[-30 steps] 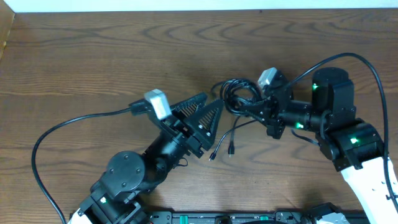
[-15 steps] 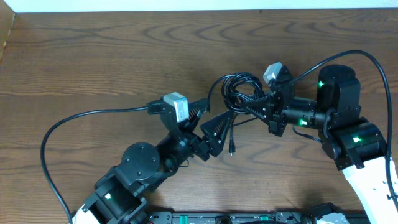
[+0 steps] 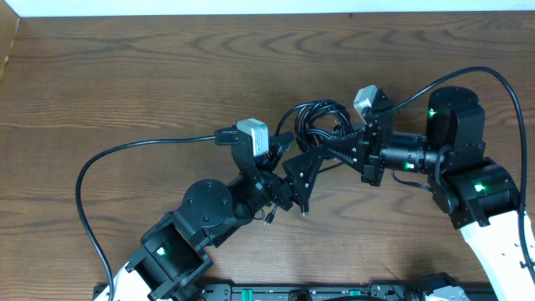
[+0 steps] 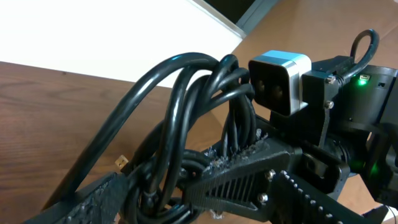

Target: Untangle cables

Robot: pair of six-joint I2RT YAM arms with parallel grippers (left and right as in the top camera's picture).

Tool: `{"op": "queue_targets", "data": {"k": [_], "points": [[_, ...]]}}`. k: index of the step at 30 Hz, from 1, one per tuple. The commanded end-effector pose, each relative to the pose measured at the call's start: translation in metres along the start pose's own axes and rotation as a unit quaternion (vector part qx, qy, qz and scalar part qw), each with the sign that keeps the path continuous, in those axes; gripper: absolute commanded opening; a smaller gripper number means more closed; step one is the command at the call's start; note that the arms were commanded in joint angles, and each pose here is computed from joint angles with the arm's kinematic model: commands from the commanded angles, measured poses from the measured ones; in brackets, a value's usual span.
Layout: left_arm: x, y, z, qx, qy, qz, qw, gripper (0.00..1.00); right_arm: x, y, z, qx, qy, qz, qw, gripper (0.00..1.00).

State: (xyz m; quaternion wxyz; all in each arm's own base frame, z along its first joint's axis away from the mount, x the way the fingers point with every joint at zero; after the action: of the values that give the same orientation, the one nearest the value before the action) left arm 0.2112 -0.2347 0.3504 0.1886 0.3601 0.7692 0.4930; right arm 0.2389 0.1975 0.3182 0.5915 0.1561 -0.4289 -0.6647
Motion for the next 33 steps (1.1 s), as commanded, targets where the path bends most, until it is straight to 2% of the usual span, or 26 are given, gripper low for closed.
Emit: {"op": "queue_targets", "data": {"k": [1,4,6,8,9,11,20,22,25,26,33], "points": [[0.002,0.016,-0.002,0.001,0.008,-0.024,1.000,0.77,0.002,0.000,0.009,-0.003,0.027,0.003,1.000,0.01],[0.003,0.018,0.003,0.001,0.025,-0.033,0.999,0.76,0.002,-0.001,0.011,-0.003,0.031,0.003,1.000,0.01],[0.003,0.020,0.004,0.001,0.027,-0.037,0.999,0.72,0.002,-0.001,0.011,-0.003,0.031,0.003,1.000,0.01],[0.003,0.021,0.004,0.002,0.028,-0.040,0.999,0.66,0.002,-0.001,0.012,-0.002,0.035,0.004,0.999,0.01],[0.003,0.022,0.004,0.002,0.028,-0.042,0.999,0.56,0.002,-0.001,0.013,-0.002,0.039,0.005,0.999,0.01],[0.003,0.022,0.004,0.002,0.027,-0.043,0.999,0.50,0.002,-0.002,0.017,0.004,0.051,0.007,0.999,0.01],[-0.003,0.017,0.006,0.001,0.031,-0.032,0.999,0.51,0.002,-0.003,0.023,0.007,0.070,0.012,0.997,0.01],[-0.004,0.016,0.006,0.001,0.032,-0.031,0.999,0.41,0.002,-0.004,0.024,0.008,0.072,0.013,0.997,0.01],[-0.004,0.016,0.006,0.001,0.031,-0.032,0.999,0.14,0.001,-0.004,0.022,0.008,0.066,0.012,0.998,0.01],[-0.004,0.017,0.006,0.001,0.030,-0.033,0.999,0.08,0.001,-0.003,0.021,0.008,0.063,0.012,0.998,0.01],[-0.003,0.029,0.000,0.029,0.015,-0.060,0.998,0.08,0.001,-0.004,0.018,0.017,0.053,0.011,0.998,0.01]]}}
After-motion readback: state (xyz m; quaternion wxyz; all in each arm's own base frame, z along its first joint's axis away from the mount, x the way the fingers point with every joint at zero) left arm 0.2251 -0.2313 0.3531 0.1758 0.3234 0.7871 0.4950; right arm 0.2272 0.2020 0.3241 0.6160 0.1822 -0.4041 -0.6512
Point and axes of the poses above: each gripper's point midway between its finger pads, its own x axis back along the fingers, its own z axis along the line the jaws close on, y = z × x, the point moved 2 cm from there along x, back along the fingers, and after that the axes turned 12 degrees about -x, right-handed, at the moved point
